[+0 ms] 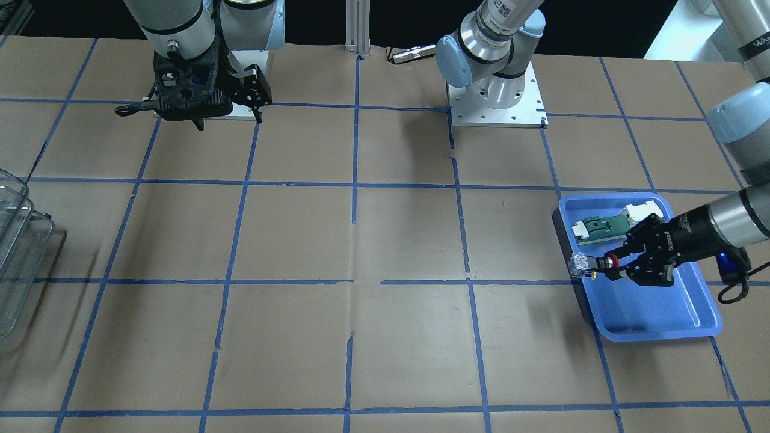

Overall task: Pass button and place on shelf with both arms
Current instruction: 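Lift the button with the left gripper toward the right gripper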

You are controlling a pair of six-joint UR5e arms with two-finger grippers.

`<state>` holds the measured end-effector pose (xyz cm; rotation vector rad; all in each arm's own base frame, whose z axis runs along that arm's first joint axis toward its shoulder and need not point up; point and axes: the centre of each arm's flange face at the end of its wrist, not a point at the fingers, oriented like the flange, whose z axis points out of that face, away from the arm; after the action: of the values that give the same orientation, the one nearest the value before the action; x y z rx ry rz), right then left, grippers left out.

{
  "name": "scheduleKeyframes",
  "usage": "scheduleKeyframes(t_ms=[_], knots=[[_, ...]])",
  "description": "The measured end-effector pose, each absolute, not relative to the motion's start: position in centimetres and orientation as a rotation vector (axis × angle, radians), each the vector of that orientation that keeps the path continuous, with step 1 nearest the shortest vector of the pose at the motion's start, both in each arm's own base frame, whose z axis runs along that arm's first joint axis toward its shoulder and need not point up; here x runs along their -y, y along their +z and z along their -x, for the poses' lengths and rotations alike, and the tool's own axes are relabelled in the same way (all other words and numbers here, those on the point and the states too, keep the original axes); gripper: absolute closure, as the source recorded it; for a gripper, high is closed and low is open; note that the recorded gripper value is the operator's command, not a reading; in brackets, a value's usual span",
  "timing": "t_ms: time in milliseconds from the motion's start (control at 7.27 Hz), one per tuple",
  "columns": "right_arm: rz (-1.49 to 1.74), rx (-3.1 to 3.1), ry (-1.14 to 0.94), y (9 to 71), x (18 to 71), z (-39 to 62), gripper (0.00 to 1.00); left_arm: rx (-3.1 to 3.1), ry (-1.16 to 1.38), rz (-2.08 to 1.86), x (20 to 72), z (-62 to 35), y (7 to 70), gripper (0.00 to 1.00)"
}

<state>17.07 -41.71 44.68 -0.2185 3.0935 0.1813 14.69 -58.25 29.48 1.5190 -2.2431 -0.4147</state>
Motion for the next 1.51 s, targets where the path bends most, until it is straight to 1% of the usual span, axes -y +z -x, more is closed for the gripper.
scheduleKeyframes(t_ms=[275,550,688,962,1238,1512], knots=[[0.239,-3.126,0.153,45.3,42.0,-16.8,0.0,2.223,-0.505,-1.477,58.2,-6.3,32.8,1.0],[0.393,-3.116,0.045,47.0,43.3,-16.7,0.0,2.2,-0.609,-1.505,57.5,3.6,35.2,1.0],[0.535,-3.078,-0.017,47.4,43.9,-17.2,0.0,2.171,-0.659,-1.528,57.1,7.9,36.0,1.0],[0.926,-2.875,-0.108,47.7,44.2,-18.9,0.0,2.116,-0.744,-1.535,56.1,14.2,37.0,1.0],[1.34,-2.669,-0.18,47.9,44.3,-19.2,0.0,2.088,-0.789,-1.514,54.9,18.4,38.3,1.0],[1.667,-2.385,-0.282,48.5,44.0,-19.9,0.0,2.096,-0.798,-1.487,53.7,20.8,39.4,1.0]])
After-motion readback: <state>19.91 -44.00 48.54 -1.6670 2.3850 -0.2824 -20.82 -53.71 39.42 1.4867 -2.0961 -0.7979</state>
